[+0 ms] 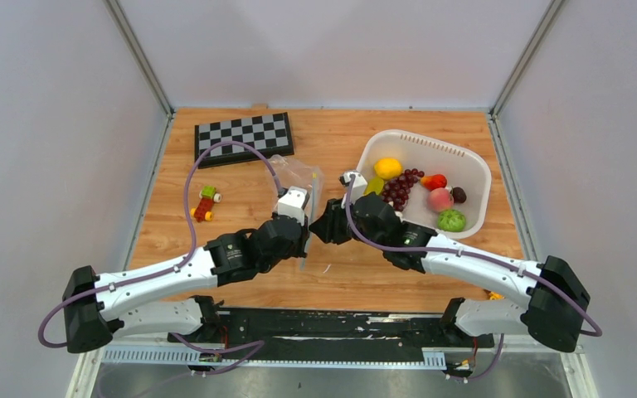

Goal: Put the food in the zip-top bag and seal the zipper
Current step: Open the zipper of the food storage bag.

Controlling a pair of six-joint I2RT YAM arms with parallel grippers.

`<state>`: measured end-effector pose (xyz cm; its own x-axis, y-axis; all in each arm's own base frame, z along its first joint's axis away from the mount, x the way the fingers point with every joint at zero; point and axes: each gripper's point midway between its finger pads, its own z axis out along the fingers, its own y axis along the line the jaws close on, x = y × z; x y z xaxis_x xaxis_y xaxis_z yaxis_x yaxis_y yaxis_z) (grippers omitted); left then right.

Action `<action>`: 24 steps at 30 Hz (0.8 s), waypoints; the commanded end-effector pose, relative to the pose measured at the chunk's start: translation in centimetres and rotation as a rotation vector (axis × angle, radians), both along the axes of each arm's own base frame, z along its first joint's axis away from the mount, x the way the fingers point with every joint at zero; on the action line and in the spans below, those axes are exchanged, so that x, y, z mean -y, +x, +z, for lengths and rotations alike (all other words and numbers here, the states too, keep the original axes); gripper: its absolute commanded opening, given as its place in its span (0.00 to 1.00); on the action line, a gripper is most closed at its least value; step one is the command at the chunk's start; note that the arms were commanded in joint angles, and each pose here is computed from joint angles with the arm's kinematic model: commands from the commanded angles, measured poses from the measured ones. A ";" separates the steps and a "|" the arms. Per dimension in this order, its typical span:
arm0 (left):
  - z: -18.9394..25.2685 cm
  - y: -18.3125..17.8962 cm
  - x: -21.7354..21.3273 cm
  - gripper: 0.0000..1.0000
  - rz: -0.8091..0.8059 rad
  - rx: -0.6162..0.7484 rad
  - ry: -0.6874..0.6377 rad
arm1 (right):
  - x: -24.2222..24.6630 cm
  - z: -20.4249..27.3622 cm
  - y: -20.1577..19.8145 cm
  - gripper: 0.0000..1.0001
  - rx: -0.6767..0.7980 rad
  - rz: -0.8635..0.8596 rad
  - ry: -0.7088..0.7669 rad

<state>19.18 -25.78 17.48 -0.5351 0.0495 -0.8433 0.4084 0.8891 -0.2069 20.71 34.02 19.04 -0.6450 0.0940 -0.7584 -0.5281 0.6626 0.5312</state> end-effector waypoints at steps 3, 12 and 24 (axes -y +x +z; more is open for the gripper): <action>1.0 -0.3 0.5 0.00 -0.019 0.009 -0.048 | -1.2 2.8 0.3 0.34 0.047 0.012 0.059; 1.3 -0.3 -0.2 0.00 -0.015 0.030 -0.041 | -0.3 1.0 1.0 0.23 0.022 -0.049 -0.008; 1.7 -0.1 -1.1 0.00 0.013 0.038 -0.012 | 1.0 0.8 1.7 0.23 0.022 -0.141 -0.051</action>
